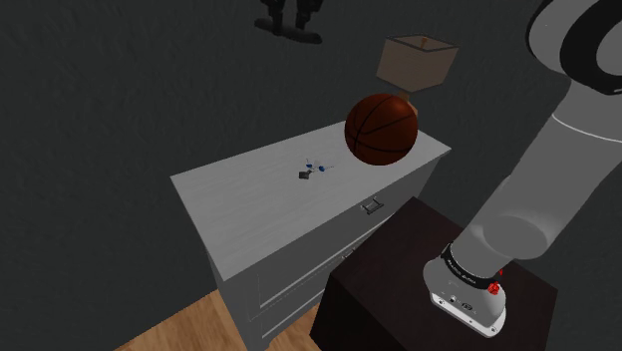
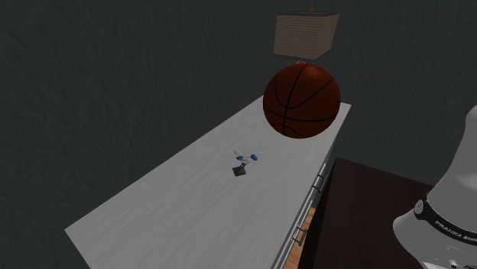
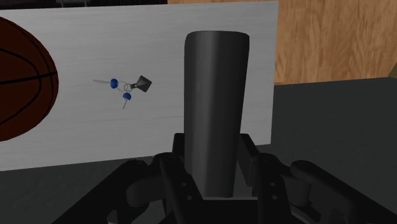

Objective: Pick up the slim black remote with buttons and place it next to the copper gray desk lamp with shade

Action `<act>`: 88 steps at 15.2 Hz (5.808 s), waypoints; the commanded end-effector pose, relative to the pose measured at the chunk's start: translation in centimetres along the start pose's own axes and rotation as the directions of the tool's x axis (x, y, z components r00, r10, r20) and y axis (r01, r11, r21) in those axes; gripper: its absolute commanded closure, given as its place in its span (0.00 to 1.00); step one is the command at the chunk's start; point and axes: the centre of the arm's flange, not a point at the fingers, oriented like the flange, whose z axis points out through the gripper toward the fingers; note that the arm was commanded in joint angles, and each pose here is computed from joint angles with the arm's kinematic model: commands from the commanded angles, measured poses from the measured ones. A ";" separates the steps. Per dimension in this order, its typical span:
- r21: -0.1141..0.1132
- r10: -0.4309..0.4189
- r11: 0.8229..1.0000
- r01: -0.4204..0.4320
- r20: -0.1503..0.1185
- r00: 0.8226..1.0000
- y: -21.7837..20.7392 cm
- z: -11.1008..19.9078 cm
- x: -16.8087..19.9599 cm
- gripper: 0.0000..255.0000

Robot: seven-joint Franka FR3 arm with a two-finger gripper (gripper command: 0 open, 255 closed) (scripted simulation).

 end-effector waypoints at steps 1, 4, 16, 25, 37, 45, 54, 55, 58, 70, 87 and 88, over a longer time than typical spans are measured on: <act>0.000 0.000 1.000 0.000 0.000 1.000 0.0 -1.1 0.0 1.00; 0.000 0.000 1.000 0.000 0.000 1.000 1.3 -2.2 -0.1 1.00; 0.000 0.000 1.000 0.000 0.000 1.000 17.0 -3.5 -1.7 1.00; 0.000 0.000 1.000 0.000 0.000 1.000 28.7 -4.4 -2.9 1.00; 0.000 0.000 1.000 0.000 0.000 1.000 44.4 -5.7 -4.5 1.00; 0.000 0.000 1.000 0.000 0.000 1.000 54.9 -6.5 -5.6 1.00; 0.000 0.000 1.000 0.000 0.000 1.000 59.9 -4.3 -6.1 1.00; 0.000 0.000 1.000 0.000 0.000 1.000 59.9 -3.8 -6.1 1.00; 0.000 0.000 1.000 0.000 0.000 1.000 60.1 -2.2 -6.0 1.00; 0.000 0.000 1.000 0.000 0.000 1.000 60.6 4.1 -6.0 1.00; 0.000 0.000 1.000 0.000 0.000 1.000 61.3 13.1 -5.9 1.00; 0.000 0.000 1.000 0.000 0.000 1.000 61.3 13.6 -5.9 1.00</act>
